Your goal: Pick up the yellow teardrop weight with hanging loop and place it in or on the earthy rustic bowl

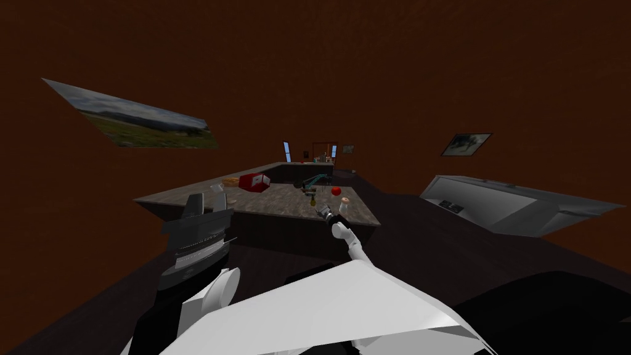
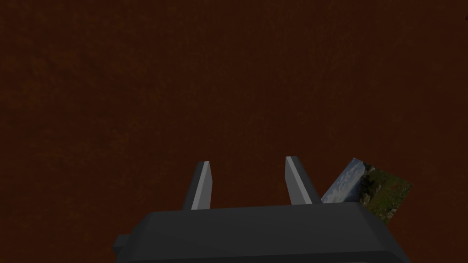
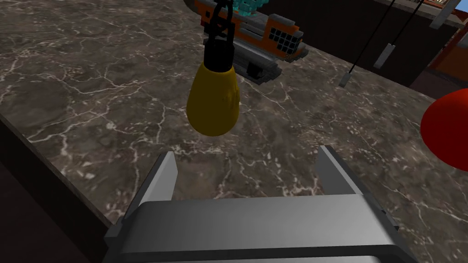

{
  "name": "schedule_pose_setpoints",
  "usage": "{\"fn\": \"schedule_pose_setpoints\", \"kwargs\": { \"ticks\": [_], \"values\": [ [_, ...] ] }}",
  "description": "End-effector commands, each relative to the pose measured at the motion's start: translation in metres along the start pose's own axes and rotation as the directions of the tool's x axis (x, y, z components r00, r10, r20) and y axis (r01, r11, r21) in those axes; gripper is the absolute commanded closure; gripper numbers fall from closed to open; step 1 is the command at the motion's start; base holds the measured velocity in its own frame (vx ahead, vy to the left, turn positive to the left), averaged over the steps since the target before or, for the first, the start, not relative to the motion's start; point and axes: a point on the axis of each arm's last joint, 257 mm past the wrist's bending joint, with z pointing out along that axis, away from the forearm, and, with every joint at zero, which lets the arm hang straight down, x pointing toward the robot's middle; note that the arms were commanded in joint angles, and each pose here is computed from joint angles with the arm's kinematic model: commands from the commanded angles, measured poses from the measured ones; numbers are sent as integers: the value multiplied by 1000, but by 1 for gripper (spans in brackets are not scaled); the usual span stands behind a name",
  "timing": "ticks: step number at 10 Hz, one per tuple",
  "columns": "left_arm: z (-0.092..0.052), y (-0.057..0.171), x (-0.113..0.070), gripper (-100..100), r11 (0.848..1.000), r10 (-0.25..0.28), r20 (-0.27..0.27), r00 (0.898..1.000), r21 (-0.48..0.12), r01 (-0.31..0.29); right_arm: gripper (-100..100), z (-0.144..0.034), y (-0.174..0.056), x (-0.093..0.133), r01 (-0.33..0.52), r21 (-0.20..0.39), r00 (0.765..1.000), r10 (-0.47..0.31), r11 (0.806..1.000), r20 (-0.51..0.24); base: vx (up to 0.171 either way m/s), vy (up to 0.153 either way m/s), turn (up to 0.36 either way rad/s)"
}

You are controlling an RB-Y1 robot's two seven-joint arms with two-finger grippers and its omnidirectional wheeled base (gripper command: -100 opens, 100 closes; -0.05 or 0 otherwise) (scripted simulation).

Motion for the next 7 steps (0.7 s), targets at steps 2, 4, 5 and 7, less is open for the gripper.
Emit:
{"fn": "schedule_pose_setpoints", "kwargs": {
  "ticks": [2,4,5,7],
  "values": [
    [0,0,0,0,1000,0,0,1000,0,0,-100,11,-17,3,-114,56,993,113,992,14,49,-18,10],
    [0,0,0,0,1000,0,0,1000,0,0,-100,18,-29,8,-187,91,982,186,978,23,58,-24,5],
    [0,0,0,0,1000,0,0,1000,0,0,-100,21,-35,12,-220,106,975,219,970,28,56,-32,3],
    [0,0,0,0,1000,0,0,1000,0,0,-100,26,-45,19,-279,133,960,277,951,34,53,-28,3]
  ]
}}
